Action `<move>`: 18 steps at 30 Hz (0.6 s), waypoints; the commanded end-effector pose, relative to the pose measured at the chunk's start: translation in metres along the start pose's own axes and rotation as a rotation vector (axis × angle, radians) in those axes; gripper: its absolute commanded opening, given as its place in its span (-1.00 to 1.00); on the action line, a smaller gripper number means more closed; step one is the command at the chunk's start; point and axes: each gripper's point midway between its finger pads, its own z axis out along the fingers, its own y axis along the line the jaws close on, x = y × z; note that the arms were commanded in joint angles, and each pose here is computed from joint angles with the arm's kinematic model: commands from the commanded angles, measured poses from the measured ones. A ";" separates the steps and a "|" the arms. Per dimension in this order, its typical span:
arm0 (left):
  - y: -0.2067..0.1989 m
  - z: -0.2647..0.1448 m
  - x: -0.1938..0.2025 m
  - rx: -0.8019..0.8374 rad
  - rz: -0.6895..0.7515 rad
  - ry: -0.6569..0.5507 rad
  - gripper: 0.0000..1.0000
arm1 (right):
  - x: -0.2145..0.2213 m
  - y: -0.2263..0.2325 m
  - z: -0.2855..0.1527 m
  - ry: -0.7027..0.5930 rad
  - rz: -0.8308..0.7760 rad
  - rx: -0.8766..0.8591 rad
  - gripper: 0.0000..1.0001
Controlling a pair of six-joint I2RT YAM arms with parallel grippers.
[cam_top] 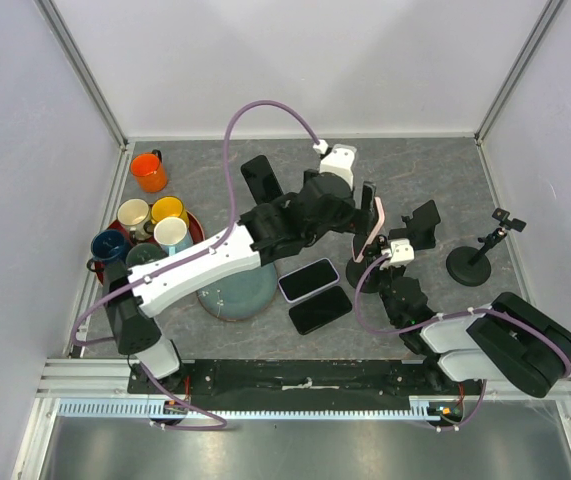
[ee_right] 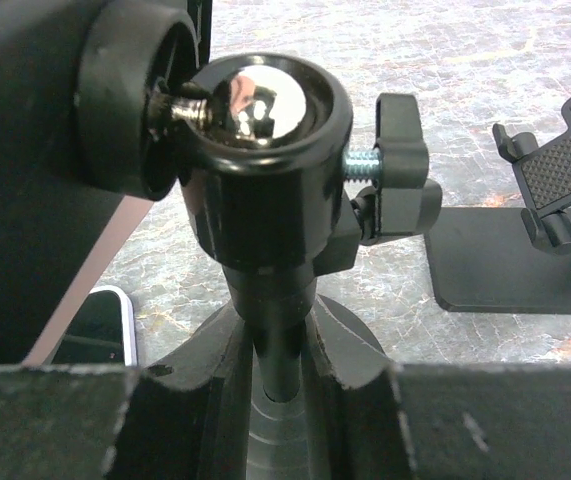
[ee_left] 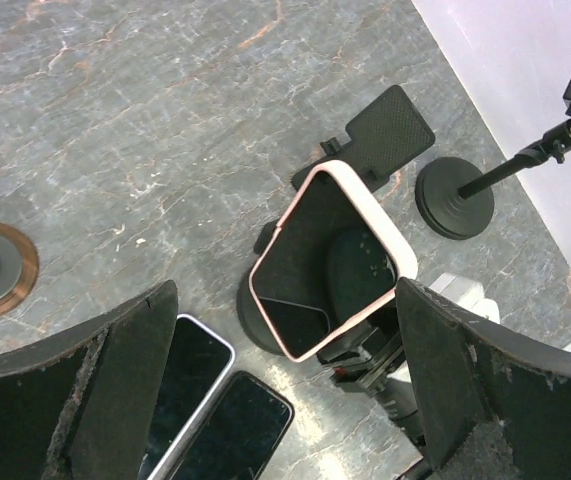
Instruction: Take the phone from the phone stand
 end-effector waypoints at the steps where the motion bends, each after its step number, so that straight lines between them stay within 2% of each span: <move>1: -0.019 0.007 -0.020 -0.014 -0.027 -0.068 0.92 | -0.021 -0.003 0.002 -0.087 0.057 0.035 -1.00; 5: -0.024 0.019 -0.005 -0.037 0.010 -0.033 0.92 | -0.021 -0.004 0.002 -0.085 0.057 0.047 -1.00; 12: -0.049 0.018 0.008 -0.032 0.073 -0.041 0.92 | -0.020 -0.004 0.004 -0.077 0.053 0.067 -1.00; 18: -0.038 0.032 0.023 -0.134 0.129 -0.010 0.90 | -0.020 -0.001 0.005 -0.073 0.038 0.066 -1.00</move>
